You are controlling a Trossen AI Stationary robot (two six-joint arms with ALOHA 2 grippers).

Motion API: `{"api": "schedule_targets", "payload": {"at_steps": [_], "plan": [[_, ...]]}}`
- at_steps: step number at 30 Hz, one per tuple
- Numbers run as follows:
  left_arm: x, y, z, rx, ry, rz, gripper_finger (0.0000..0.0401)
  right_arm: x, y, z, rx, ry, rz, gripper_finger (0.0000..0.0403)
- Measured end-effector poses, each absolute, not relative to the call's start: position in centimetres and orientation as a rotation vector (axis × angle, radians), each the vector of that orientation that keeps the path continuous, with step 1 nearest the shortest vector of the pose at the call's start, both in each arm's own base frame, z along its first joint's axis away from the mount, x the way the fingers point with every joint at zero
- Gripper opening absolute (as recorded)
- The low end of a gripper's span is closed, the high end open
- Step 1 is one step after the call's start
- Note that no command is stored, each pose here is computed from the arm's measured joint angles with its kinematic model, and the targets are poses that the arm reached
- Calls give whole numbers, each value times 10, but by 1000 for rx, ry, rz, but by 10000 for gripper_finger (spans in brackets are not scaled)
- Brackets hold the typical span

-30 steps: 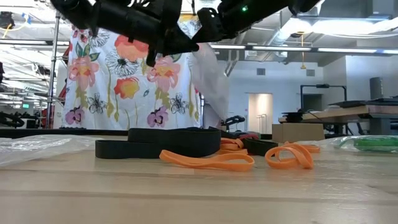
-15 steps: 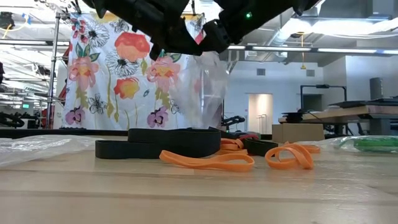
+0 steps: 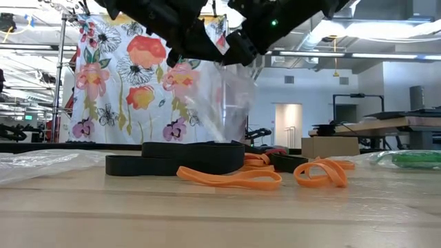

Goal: Sort rubber bands
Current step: Open the top transparent zip bag

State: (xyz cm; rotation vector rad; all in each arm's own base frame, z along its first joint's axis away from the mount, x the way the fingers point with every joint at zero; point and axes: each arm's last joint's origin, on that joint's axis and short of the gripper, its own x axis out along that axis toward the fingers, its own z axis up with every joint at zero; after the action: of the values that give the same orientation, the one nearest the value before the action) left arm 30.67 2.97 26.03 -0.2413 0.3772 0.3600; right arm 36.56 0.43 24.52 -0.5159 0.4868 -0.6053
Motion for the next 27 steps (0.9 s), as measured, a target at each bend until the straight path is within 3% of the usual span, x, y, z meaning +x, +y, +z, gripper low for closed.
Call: {"api": "schedule_targets", "payload": {"at_steps": [15,19,24,27], "plan": [[304,37,256,-262,433,303,1,367,8,248,-584,519,-527,124],[303,38,255,-261,465,311,1,368,8,248,-585,518,-501,95],[303,38,257,-252,475,312,1,368,9,248,-576,516,-470,17],[303,38,256,-241,479,310,1,368,9,247,-562,520,-474,7]]}}
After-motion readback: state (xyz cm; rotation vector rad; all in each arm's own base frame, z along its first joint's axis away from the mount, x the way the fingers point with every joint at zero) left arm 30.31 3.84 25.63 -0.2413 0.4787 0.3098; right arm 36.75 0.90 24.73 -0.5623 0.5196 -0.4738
